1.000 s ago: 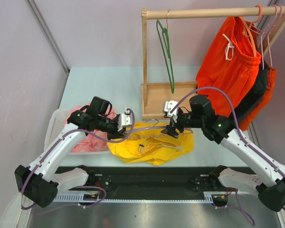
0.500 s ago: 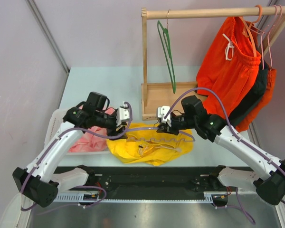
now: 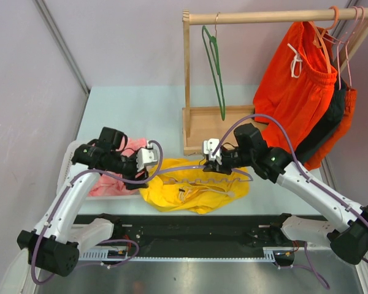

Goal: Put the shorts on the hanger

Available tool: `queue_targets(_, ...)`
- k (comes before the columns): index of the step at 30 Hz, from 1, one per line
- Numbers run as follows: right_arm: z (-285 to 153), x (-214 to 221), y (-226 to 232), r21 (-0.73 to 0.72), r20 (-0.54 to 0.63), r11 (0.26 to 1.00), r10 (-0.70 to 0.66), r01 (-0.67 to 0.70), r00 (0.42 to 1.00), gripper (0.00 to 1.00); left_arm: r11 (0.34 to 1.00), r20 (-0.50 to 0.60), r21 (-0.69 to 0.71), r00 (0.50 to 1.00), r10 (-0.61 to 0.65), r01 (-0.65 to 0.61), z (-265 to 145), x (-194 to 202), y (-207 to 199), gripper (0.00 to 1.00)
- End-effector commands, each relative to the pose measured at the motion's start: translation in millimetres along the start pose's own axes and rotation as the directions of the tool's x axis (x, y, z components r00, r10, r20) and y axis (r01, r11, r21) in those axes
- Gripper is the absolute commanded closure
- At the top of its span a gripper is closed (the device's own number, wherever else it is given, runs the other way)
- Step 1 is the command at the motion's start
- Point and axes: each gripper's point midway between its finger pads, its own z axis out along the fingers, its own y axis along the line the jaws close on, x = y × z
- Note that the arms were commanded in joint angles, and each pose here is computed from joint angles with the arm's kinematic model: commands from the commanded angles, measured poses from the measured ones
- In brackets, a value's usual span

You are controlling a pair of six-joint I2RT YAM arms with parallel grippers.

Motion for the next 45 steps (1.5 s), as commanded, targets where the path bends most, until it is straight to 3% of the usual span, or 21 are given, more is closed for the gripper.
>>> queue_targets(1,-2.5,-26.2,-10.9,0.020,0.078,0.998,-0.067,0.066,0.995,1.00,0.998,0.011,0.029,0.998,0.059,-0.059,11.6,7.6,2.3,0.39)
queue_targets(5,0.9,-26.4,-10.2,0.010,0.082,0.998,-0.065,0.065,0.995,1.00,0.997,0.078,0.056,0.996,0.050,-0.054,21.2,-6.3,10.1,0.61)
queue_targets(11,8.4,-32.4,-13.8,0.017,0.104,0.999,-0.052,0.050,0.993,1.00,0.994,0.158,0.070,0.984,0.078,-0.090,25.1,-34.2,12.1,0.71)
queue_targets(20,13.0,-39.1,-17.4,0.023,0.130,0.999,-0.048,0.046,0.990,1.00,0.993,0.199,0.051,0.975,0.098,-0.110,29.6,-46.1,14.1,0.57)
queue_targets(24,14.0,-41.5,-16.8,0.016,0.142,0.999,-0.053,0.052,0.988,1.00,0.993,0.199,0.054,0.975,0.094,-0.107,31.5,-46.1,14.0,0.57)
queue_targets(28,16.8,-44.6,-17.6,0.012,0.157,0.998,-0.060,0.059,0.986,1.00,0.992,0.210,0.071,0.974,0.090,-0.107,32.7,-48.6,12.2,0.69)
queue_targets(30,17.0,-47.8,-18.6,0.020,0.165,0.998,-0.067,0.064,0.984,1.00,0.990,0.225,0.094,0.971,0.086,-0.109,32.0,-51.2,7.0,0.69)
queue_targets(34,17.0,-45.3,-19.4,0.031,0.150,0.998,-0.066,0.062,0.987,1.00,0.984,0.248,0.133,0.965,0.086,-0.122,30.6,-52.7,-5.0,0.53)
queue_targets(39,15.4,-46.4,-22.3,0.048,0.150,0.997,-0.071,0.064,0.986,1.00,0.980,0.228,0.144,0.968,0.106,-0.141,32.1,-46.2,-10.2,0.48)
queue_targets(45,13.4,-49.7,-22.1,0.052,0.160,0.997,-0.069,0.061,0.985,1.00,0.981,0.207,0.149,0.974,0.089,-0.121,35.7,-42.3,-6.8,0.80)
